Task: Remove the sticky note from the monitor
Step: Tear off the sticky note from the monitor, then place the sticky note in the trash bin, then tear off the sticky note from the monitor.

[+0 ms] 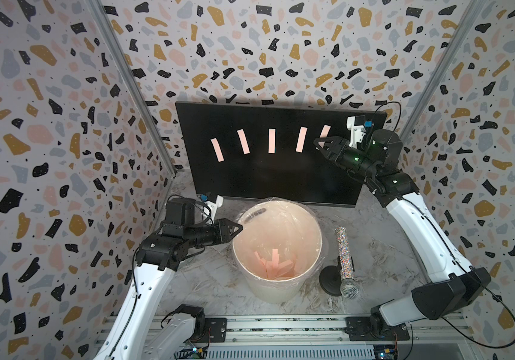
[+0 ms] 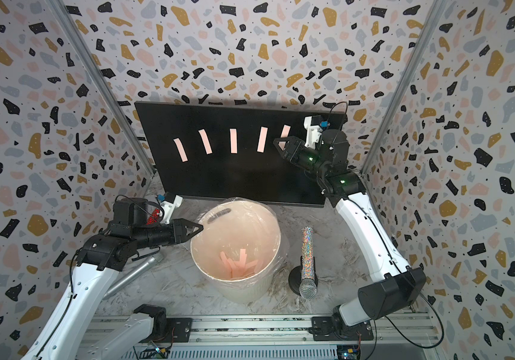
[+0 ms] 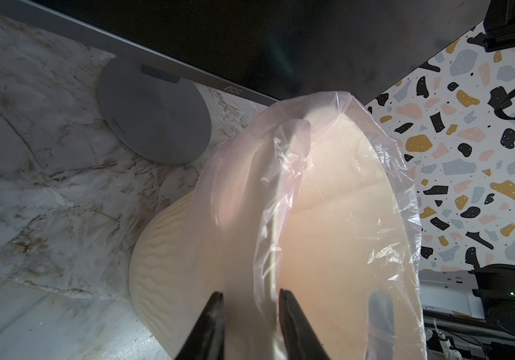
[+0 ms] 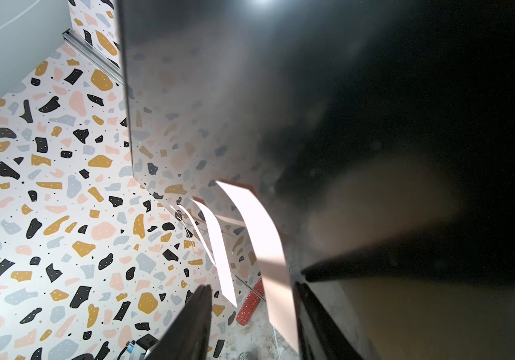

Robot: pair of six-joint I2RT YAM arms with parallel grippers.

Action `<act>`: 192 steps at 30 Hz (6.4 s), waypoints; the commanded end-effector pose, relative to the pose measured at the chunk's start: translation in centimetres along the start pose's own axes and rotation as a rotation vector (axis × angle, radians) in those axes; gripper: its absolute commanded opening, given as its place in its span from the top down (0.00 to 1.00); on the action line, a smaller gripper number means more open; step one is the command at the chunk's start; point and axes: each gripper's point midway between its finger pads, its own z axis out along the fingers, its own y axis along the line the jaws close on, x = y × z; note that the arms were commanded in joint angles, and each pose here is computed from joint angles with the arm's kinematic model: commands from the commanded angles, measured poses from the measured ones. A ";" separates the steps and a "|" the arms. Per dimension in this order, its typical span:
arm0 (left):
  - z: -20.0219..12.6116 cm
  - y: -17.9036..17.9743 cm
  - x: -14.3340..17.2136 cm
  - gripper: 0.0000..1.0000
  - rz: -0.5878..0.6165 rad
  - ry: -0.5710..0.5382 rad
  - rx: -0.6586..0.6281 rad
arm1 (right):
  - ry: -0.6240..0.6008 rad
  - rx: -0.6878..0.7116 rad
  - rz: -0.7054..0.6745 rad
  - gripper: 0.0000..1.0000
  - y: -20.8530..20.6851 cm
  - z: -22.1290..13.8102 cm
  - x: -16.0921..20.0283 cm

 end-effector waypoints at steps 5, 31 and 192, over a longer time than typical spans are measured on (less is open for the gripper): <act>-0.2 -0.6 0.2 0.70 0.003 0.009 0.016 | -0.033 0.004 0.007 0.58 -0.2 0.0 -1.0; -0.3 -0.6 0.3 0.70 0.001 0.011 0.019 | -0.018 -0.005 0.021 1.00 -0.2 -0.3 -0.3; 0.2 -0.2 -0.2 0.70 -0.012 0.017 0.006 | 0.366 0.162 -0.676 0.10 8.3 -5.2 11.4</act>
